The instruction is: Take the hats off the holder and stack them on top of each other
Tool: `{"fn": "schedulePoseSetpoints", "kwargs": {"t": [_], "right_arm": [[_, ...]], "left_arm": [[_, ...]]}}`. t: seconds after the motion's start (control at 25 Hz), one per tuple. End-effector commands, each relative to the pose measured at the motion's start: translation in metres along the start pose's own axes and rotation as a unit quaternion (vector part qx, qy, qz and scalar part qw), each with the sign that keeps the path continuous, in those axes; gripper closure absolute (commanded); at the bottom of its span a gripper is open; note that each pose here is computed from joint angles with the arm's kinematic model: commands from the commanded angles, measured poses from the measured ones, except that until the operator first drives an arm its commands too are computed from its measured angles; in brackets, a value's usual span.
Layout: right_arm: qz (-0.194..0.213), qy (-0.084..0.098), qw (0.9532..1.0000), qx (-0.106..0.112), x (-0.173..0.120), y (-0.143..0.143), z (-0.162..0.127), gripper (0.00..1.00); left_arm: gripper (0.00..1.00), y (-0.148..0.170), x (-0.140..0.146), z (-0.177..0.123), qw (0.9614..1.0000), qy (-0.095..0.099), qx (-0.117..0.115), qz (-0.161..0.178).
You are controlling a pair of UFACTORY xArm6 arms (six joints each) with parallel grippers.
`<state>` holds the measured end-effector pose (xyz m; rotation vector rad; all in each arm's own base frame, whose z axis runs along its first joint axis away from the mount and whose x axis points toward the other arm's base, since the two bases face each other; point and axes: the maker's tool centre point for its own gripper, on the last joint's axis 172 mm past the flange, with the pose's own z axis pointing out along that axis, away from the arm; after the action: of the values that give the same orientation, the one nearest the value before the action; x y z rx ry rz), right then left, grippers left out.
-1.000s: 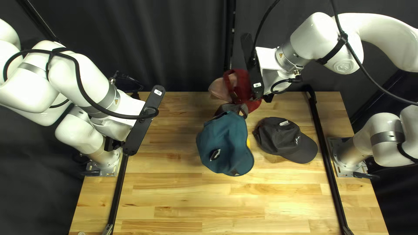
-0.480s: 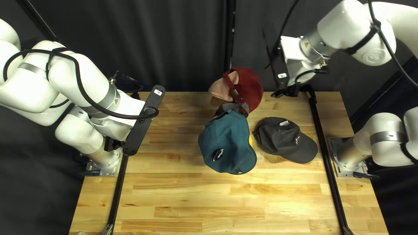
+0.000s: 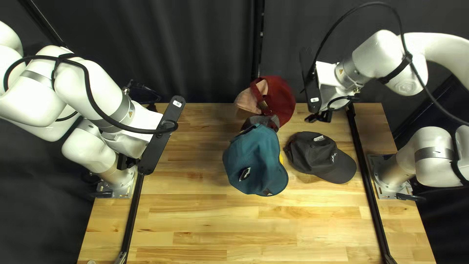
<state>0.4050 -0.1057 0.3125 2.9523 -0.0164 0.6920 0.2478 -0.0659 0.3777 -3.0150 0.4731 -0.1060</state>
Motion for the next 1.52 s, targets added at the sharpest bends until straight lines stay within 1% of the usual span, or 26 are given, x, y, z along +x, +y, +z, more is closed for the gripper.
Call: {"fn": "schedulePoseSetpoints", "kwargs": {"t": [0.04, 0.12, 0.16, 0.48, 0.72, 0.76, 0.8, 0.84, 0.92, 0.96, 1.04, 1.08, 1.12, 1.2, 1.28, 1.32, 1.36, 1.52], "right_arm": [[0.013, 0.015, 0.9998, -0.003, 0.003, -0.001, -0.001, 0.93], [0.016, 0.018, 0.9997, -0.005, 0.004, -0.001, -0.001, 0.95], [0.018, 0.021, 0.9996, -0.007, 0.004, -0.001, -0.002, 0.99], [0.025, 0.037, 0.9989, -0.014, 0.007, 0.0, -0.004, 1.0], [0.024, 0.04, 0.9988, -0.011, 0.008, 0.0, -0.006, 1.0], [0.023, 0.04, 0.9989, -0.009, 0.008, 0.0, -0.005, 0.91], [0.023, 0.039, 0.999, -0.007, 0.008, 0.0, -0.005, 0.48], [0.023, 0.038, 0.999, -0.005, 0.007, 0.0, -0.005, 0.38], [0.022, 0.037, 0.9991, -0.003, 0.007, 0.0, -0.006, 0.22], [0.02, 0.037, 0.9991, -0.001, 0.006, 0.002, -0.009, 0.17], [0.019, 0.041, 0.999, 0.0, 0.002, 0.005, -0.015, 0.18], [0.02, 0.05, 0.9985, 0.003, -0.002, 0.008, -0.021, 0.18], [0.02, 0.055, 0.9983, 0.005, -0.004, 0.009, -0.023, 0.19], [0.02, 0.077, 0.9968, 0.009, -0.01, 0.011, -0.028, 0.21], [0.019, 0.094, 0.9954, 0.012, -0.015, 0.011, -0.028, 0.21], [0.018, 0.098, 0.9949, 0.013, -0.016, 0.01, -0.028, 0.22], [0.019, 0.108, 0.9939, 0.014, -0.018, 0.01, -0.025, 0.22], [0.022, 0.129, 0.9913, 0.014, -0.017, 0.008, -0.019, 0.25]], "left_arm": [[0.0, 0.0, 0.0, 0.0, 1.0, 0.0, 0.0, 0.0], [0.0, 0.0, 0.0, 0.0, 1.0, 0.0, 0.0, 0.0], [0.0, 0.0, 0.0, 0.0, 1.0, 0.0, 0.0, 0.0], [0.0, 0.0, 0.0, 0.0, 1.0, 0.0, 0.0, 0.0], [0.0, 0.0, 0.0, 0.0, 1.0, 0.0, 0.0, 0.0], [0.0, 0.0, 0.0, 0.0, 1.0, 0.0, 0.0, 0.0], [0.0, 0.0, 0.0, 0.0, 1.0, 0.0, 0.0, 0.0], [0.0, 0.0, 0.0, 0.0, 1.0, 0.0, 0.0, 0.0], [0.0, 0.0, 0.0, 0.0, 1.0, 0.0, 0.0, 0.0], [0.0, 0.0, 0.0, 0.0, 1.0, 0.0, 0.0, 0.0], [0.0, 0.0, 0.0, 0.0, 1.0, 0.0, 0.0, 0.0], [0.0, 0.0, 0.0, 0.0, 1.0, 0.0, 0.0, 0.0], [0.0, 0.0, 0.0, 0.0, 1.0, 0.0, 0.0, 0.0], [0.0, 0.0, 0.0, 0.0, 1.0, 0.0, 0.0, 0.0], [0.0, 0.0, 0.0, 0.0, 1.0, 0.0, 0.0, 0.0], [0.0, 0.0, 0.0, 0.0, 1.0, 0.0, 0.0, 0.0], [0.0, 0.0, 0.0, 0.0, 1.0, 0.0, 0.0, 0.0], [0.0, 0.0, 0.0, 0.0, 1.0, 0.0, 0.0, 0.0]]}}
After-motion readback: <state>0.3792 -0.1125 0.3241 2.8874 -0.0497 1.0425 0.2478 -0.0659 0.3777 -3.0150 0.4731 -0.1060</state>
